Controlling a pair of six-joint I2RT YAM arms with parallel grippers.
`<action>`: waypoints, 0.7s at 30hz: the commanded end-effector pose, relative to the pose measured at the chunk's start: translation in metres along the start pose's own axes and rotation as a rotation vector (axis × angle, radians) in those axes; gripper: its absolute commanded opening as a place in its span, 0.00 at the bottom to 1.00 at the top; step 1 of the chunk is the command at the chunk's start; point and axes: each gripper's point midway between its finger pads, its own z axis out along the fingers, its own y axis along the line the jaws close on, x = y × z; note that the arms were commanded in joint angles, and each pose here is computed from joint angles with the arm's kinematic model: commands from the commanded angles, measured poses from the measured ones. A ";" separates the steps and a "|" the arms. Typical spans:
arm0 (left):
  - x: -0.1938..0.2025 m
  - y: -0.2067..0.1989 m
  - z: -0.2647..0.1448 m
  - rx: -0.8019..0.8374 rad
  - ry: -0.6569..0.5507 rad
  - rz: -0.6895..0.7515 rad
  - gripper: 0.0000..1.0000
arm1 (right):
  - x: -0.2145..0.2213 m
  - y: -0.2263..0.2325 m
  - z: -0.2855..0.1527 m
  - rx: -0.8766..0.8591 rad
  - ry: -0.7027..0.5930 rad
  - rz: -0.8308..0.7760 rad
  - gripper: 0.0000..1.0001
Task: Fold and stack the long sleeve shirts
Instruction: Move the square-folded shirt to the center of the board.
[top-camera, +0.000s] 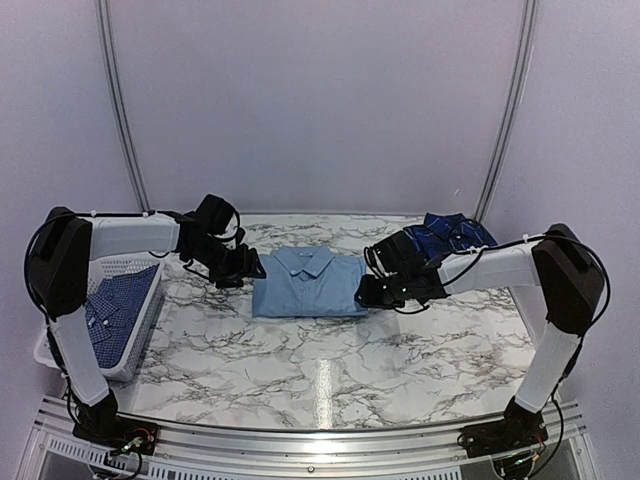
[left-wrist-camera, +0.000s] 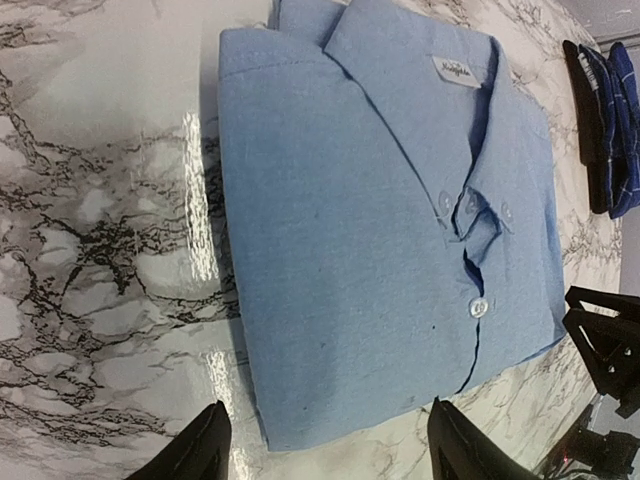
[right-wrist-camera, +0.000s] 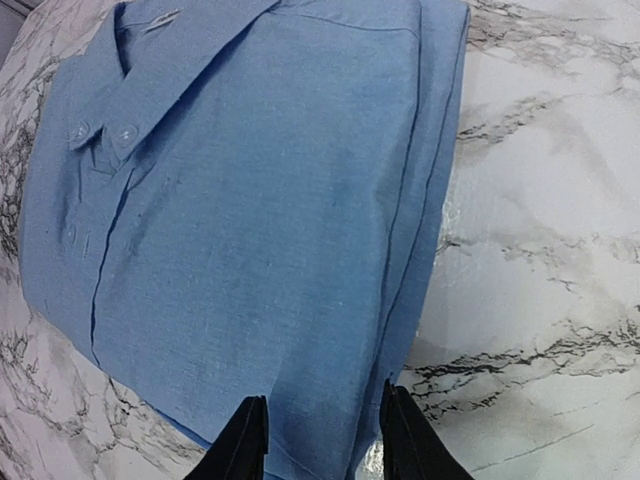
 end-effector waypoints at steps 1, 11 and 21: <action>-0.002 -0.007 -0.003 0.056 -0.018 0.034 0.70 | 0.005 -0.004 -0.003 0.035 0.013 0.007 0.35; 0.009 -0.003 0.010 0.075 0.024 0.028 0.69 | 0.016 0.004 -0.002 -0.005 0.038 0.012 0.28; 0.015 0.000 0.012 0.076 0.039 0.028 0.69 | 0.051 -0.024 -0.014 0.043 0.062 0.065 0.00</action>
